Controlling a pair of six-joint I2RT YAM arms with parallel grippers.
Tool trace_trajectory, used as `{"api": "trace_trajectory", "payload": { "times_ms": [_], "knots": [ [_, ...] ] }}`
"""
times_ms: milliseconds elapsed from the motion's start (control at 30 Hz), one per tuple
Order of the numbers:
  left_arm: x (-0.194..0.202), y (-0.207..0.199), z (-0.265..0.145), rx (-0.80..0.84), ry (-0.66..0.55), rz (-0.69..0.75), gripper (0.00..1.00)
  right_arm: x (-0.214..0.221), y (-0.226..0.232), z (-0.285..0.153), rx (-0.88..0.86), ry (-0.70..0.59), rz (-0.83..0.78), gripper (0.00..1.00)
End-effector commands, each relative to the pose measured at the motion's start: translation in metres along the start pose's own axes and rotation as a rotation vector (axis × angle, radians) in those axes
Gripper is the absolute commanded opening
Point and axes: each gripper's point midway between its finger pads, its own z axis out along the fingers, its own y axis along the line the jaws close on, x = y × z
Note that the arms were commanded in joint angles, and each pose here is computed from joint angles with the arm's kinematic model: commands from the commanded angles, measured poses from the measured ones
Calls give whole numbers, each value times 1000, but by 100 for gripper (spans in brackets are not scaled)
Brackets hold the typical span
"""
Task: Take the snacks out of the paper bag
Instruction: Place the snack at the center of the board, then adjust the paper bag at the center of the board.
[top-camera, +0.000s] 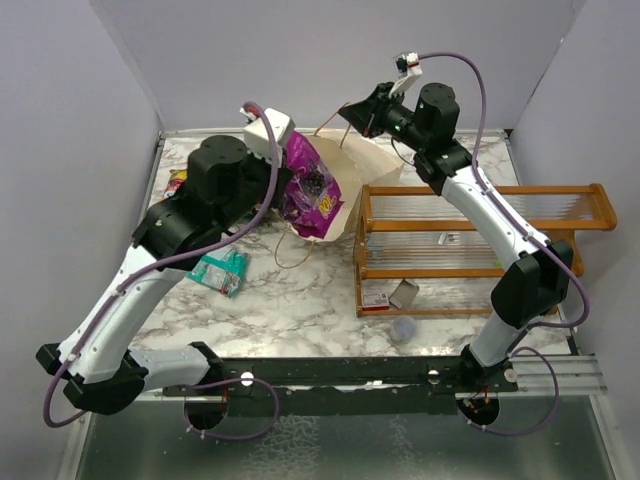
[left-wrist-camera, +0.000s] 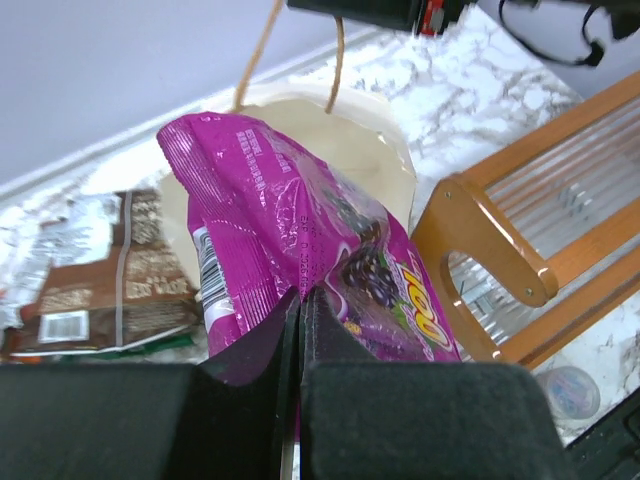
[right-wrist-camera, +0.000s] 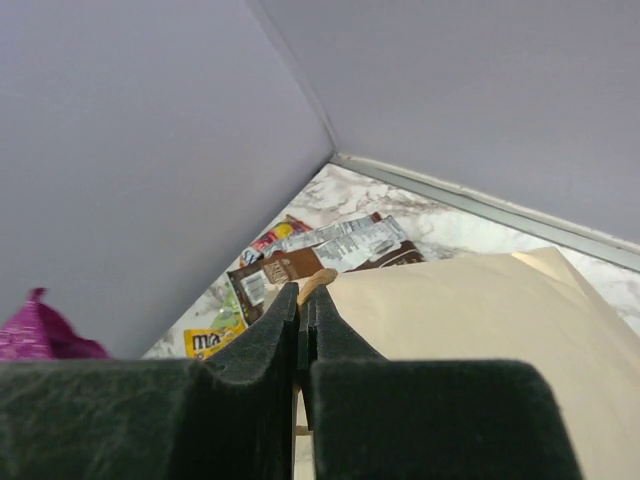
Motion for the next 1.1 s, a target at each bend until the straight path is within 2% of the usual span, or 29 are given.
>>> {"api": "trace_trajectory", "payload": {
  "times_ms": [0, 100, 167, 267, 367, 467, 633, 733, 900, 1067],
  "knots": [
    [-78, 19, -57, -73, -190, 41, 0, -12, -25, 2, 139, -28, -41, 1],
    [-91, 43, -74, -201, -229, 34, 0, -17, -25, 1, 143, -39, -56, 1],
    [-85, 72, -79, -377, -217, 2, 0, -22, -23, -1, 138, -50, -76, 2],
    [-39, 118, -75, -699, -97, 31, 0, -32, -20, -6, 148, -73, -110, 1],
    [7, 135, -61, -824, 16, 88, 0, -43, -20, -12, 165, -95, -144, 1],
    [44, 145, -41, -815, 75, 26, 0, -52, -21, -19, 191, -113, -178, 2],
    [122, 172, -6, -760, 198, -159, 0, -63, -27, -34, 248, -137, -227, 2],
    [158, 175, 9, -717, 231, -247, 0, -67, -22, -40, 241, -142, -239, 2],
    [203, 172, 21, -706, 249, -320, 0, -67, 4, -36, 106, -126, -206, 2],
    [235, 160, 30, -653, 302, -367, 0, -69, 49, -26, -131, -104, -93, 1]
  ]
}}
